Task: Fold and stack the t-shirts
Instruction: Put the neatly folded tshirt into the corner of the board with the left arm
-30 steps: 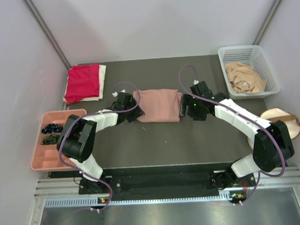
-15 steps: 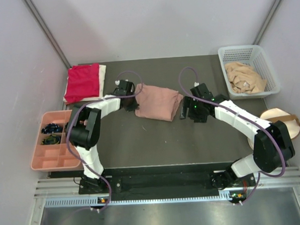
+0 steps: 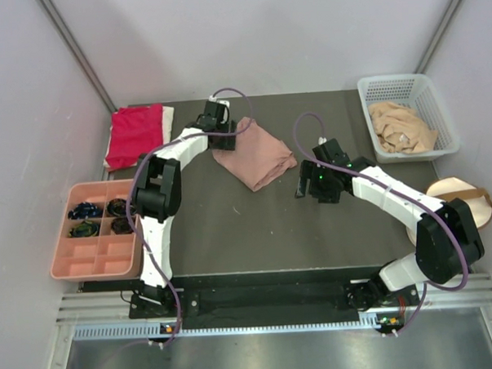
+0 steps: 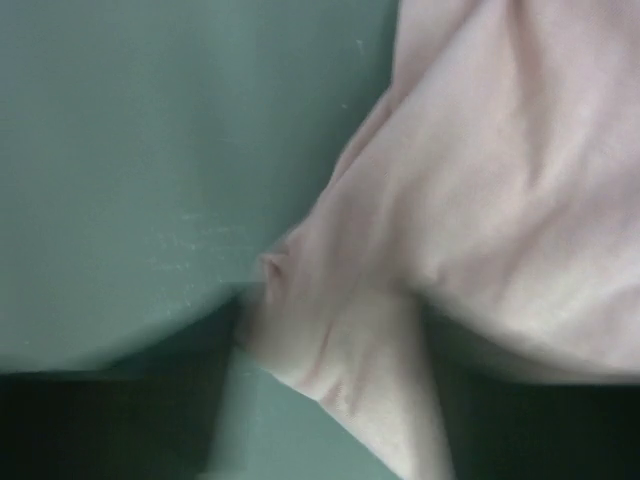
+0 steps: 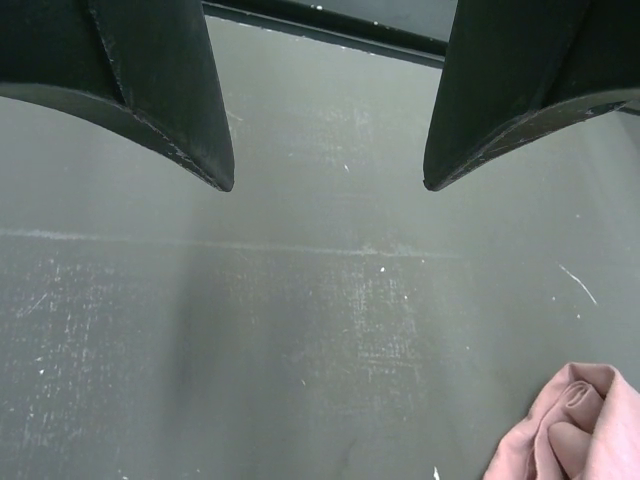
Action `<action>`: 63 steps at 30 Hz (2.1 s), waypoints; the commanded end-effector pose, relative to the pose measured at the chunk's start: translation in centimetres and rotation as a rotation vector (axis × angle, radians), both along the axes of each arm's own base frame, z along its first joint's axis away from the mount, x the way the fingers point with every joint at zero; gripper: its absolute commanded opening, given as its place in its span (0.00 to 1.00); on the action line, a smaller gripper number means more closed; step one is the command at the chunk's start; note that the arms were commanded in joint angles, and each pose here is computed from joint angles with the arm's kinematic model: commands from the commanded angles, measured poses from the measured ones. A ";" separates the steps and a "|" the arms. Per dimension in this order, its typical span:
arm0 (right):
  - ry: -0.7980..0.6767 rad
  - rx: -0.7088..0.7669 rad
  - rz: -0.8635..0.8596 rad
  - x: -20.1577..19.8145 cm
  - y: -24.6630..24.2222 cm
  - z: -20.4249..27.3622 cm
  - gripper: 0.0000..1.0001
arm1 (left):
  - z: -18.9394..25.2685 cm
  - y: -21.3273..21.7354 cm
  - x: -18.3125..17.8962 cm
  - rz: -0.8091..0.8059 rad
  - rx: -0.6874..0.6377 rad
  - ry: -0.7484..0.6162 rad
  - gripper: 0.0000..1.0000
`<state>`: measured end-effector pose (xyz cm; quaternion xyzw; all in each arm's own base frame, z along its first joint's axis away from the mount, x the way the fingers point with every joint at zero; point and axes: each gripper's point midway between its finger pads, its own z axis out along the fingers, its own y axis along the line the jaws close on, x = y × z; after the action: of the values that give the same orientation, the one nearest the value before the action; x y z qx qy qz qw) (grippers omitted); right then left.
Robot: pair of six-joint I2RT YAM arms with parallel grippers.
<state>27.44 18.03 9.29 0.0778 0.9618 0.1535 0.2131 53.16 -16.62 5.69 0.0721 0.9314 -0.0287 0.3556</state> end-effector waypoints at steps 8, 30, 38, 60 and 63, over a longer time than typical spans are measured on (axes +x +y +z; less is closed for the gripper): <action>-0.036 0.044 0.023 0.2 1.0 0.6 0.77 | 6.8 -0.8 -1.7 0.090 -0.224 -0.113 0.99; -0.090 0.037 0.008 0.6 0.5 2.6 0.76 | 0.1 -6.6 -13.3 0.379 -0.863 0.150 0.99; -0.095 0.041 0.005 0.2 0.3 3.0 0.76 | -2.5 -5.9 -12.7 0.558 -0.960 0.143 0.99; -0.115 0.045 -0.010 -0.6 -0.3 4.4 0.77 | -5.8 -8.1 -16.2 0.374 -0.767 0.390 0.00; -0.129 0.030 -0.022 -0.4 -0.7 4.6 0.77 | -5.0 -7.7 -18.0 0.250 -0.672 0.434 0.00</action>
<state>26.33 17.22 11.64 0.0788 0.9539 0.1637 0.2387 41.72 -25.54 3.22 -0.2789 0.8463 -0.3782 0.2510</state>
